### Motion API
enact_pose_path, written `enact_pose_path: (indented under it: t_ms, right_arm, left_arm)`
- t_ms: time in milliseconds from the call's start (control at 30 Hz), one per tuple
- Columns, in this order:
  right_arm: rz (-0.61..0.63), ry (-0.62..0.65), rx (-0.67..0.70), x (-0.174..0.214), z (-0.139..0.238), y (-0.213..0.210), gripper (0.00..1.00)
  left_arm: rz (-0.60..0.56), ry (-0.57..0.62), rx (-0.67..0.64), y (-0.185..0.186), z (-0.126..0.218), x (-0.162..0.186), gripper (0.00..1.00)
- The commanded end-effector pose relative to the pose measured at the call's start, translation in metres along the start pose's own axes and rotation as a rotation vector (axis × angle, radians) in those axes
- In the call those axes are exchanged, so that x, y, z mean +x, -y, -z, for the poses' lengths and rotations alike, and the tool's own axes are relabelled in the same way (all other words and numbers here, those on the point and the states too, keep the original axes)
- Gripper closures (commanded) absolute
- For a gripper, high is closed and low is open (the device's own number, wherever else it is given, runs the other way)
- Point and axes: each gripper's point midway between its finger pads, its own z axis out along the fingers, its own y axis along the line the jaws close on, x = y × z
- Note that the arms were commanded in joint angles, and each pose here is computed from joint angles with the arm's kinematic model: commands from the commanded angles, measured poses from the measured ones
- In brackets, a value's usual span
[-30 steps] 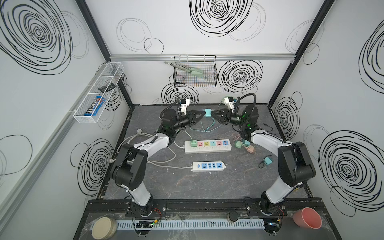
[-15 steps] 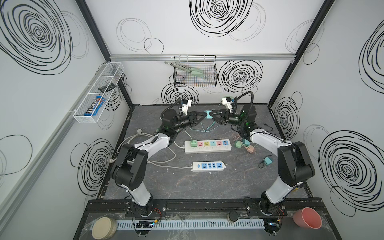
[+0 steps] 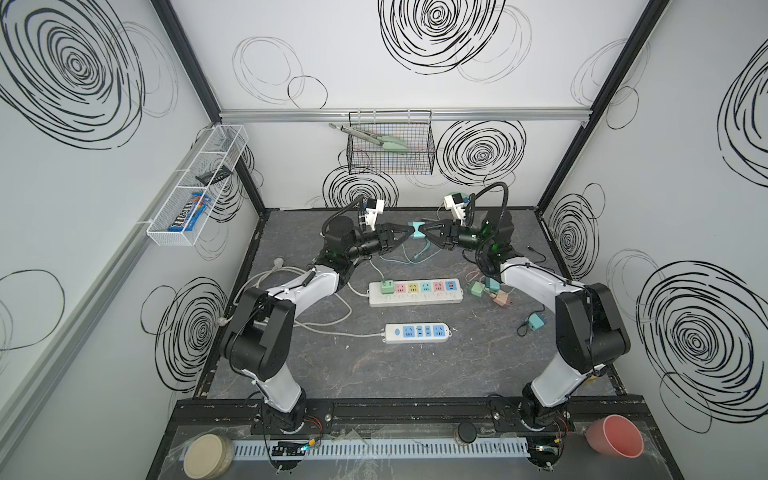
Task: Insert the plug
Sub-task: 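Open the left gripper off the teal charger while right gripper keeps it, then lower the teal charger with the right gripper beside the green charger while left arm withdraws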
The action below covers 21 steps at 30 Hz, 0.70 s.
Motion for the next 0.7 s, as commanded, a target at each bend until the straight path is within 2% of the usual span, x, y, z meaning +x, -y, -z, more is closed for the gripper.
enact_pose_path:
  t_ms: [0,67,133,233,367,433,500,667]
  right_arm:
    - [0.195,-0.016,-0.028,-0.003,0.001,-0.031,1.00]
    - [0.262,-0.018,0.014,-0.004,0.003,-0.019,1.00]
    - [0.333,-0.012,0.082,-0.011,0.007,-0.002,1.00]
    - [0.472,-0.009,0.189,-0.022,0.015,0.028,1.00]
    - [0.705,-0.088,0.286,-0.027,0.013,0.059,1.00]
    - [0.826,-0.193,0.303,-0.016,0.009,0.076,1.00]
    - [0.921,-0.305,0.293,-0.001,0.007,0.090,1.00]
    - [1.071,-0.647,0.189,0.059,0.001,0.114,1.00]
  left_arm:
    - [-0.041,0.005,-0.023,0.001,0.006,-0.004,0.70]
    - [-0.080,0.034,-0.050,0.003,0.019,-0.010,0.45]
    - [-0.141,0.065,-0.079,0.010,0.033,-0.016,0.27]
    - [-0.212,0.109,-0.185,0.010,0.057,-0.020,0.14]
    - [-0.273,0.166,-0.390,-0.006,0.091,-0.025,0.03]
    - [-0.297,0.198,-0.520,-0.019,0.112,-0.027,0.01]
    - [-0.308,0.226,-0.627,-0.028,0.132,-0.028,0.04]
    - [-0.321,0.305,-0.818,-0.041,0.181,-0.029,0.04]
